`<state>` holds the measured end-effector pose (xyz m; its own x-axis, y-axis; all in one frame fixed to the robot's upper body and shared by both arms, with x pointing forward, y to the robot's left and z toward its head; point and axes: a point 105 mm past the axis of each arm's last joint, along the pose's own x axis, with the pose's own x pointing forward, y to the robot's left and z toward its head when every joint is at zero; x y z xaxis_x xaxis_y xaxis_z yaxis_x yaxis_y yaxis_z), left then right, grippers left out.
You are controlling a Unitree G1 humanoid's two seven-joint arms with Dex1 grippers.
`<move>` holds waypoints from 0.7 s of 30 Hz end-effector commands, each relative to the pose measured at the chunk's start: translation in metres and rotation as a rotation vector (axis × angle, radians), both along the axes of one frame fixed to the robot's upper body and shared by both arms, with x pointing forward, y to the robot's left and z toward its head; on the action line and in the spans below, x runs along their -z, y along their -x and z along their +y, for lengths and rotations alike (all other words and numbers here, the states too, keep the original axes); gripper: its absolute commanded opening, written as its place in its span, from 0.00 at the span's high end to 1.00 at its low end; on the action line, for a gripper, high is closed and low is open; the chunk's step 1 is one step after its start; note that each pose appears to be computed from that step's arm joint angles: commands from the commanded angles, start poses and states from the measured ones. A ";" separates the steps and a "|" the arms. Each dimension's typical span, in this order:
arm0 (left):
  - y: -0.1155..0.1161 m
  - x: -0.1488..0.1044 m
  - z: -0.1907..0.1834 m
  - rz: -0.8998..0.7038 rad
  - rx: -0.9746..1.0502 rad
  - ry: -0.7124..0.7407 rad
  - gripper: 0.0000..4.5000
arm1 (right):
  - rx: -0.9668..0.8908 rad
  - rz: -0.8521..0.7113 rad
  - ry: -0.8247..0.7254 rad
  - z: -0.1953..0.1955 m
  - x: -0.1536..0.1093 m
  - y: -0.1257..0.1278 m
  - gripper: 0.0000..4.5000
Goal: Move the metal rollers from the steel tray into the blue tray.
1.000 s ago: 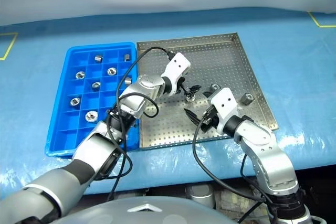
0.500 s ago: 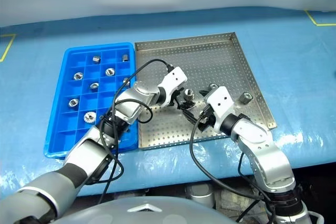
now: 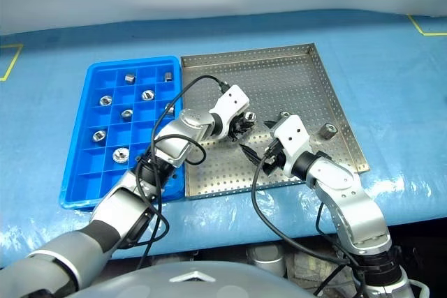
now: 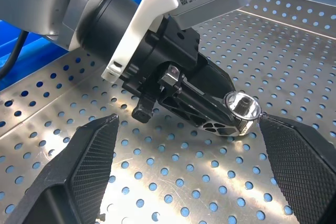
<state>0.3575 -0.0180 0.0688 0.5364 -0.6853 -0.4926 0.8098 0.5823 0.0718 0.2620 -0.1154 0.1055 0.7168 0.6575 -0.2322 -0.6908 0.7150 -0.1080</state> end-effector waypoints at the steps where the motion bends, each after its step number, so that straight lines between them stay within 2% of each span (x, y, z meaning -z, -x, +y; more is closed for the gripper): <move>1: -0.002 -0.037 -0.004 -0.074 0.004 0.126 0.63 | -0.017 -0.037 -0.014 0.005 -0.009 0.000 0.00; 4: -0.002 -0.065 0.003 -0.112 -0.031 0.223 0.63 | -0.030 -0.036 -0.016 0.008 -0.009 0.002 0.00; 7: -0.003 -0.101 0.032 -0.209 -0.145 0.310 0.63 | -0.087 -0.040 -0.032 0.021 -0.012 0.004 0.00; 10: 0.003 -0.119 0.071 -0.308 -0.264 0.290 0.63 | -0.172 -0.050 -0.055 0.038 -0.018 0.006 0.00; 15: 0.033 -0.128 0.149 -0.460 -0.502 0.146 0.63 | -0.371 -0.082 -0.076 0.077 -0.029 0.006 0.00; 21: 0.076 -0.112 0.190 -0.429 -0.677 0.031 0.63 | -0.568 -0.139 -0.096 0.117 -0.043 0.007 0.00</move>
<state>0.2918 0.1702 0.1687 0.9670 -0.1810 -0.1793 0.2223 0.9432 0.2467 0.2598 -0.0071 0.1390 0.3160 0.9413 -0.1183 -0.9436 0.2989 -0.1421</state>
